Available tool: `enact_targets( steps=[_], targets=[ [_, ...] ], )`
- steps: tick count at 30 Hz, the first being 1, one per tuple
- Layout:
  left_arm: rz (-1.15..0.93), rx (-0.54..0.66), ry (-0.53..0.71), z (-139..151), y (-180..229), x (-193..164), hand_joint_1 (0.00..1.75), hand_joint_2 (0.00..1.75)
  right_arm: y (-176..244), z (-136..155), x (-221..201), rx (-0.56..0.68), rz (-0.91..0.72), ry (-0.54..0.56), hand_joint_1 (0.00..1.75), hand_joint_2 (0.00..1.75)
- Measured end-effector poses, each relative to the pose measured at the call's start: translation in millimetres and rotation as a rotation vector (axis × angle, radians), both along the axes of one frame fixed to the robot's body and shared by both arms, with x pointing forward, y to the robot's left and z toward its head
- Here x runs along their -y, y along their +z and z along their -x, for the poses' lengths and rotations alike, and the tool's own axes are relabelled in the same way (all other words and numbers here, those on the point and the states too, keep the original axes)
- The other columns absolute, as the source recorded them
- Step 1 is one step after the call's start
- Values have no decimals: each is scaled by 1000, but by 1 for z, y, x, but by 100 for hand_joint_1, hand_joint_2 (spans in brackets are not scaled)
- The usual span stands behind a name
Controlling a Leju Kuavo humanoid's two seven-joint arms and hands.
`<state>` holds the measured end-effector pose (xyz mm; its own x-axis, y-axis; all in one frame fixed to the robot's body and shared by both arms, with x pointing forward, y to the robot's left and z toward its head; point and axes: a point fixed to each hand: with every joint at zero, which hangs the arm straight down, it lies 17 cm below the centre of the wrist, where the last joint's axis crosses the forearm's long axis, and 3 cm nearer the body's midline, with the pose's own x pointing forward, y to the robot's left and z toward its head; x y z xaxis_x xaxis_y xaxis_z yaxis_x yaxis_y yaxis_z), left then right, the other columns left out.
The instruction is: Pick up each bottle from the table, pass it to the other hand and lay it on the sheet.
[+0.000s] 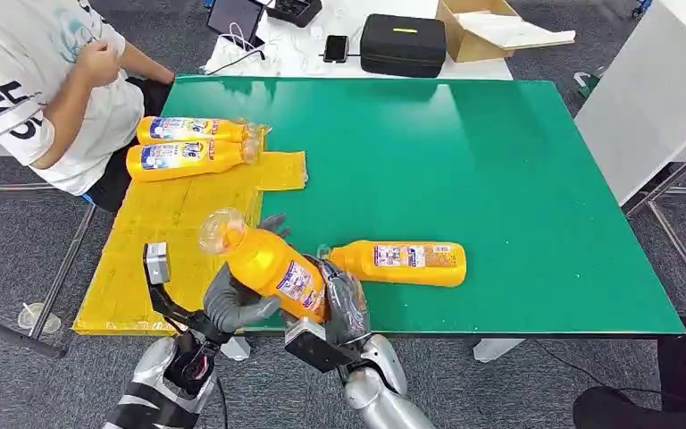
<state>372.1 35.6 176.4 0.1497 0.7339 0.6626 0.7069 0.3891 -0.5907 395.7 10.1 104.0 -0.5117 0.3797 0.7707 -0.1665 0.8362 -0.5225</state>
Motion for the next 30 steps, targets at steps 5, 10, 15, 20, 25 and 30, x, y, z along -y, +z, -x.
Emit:
enact_targets(
  steps=[5,10,15,20,25,30],
  targets=[
    [-2,-11,8,-2,-4,-3,0,175,-10,1,-8,-31,19,25,175,175],
    [-7,-8,21,-4,-5,-6,175,175,-20,8,-16,-65,25,60,175,175],
    [-17,-6,31,-5,-6,-6,175,175,-24,9,-17,-84,17,64,175,175],
    [-15,-7,35,-6,-7,-7,175,175,-26,9,-18,-91,16,68,175,175],
    [-16,-4,37,-5,-7,-7,175,175,-26,9,-19,-95,11,72,162,175],
    [-23,3,37,-5,-6,-7,175,175,-25,9,-19,-91,7,72,0,175]
  ],
)
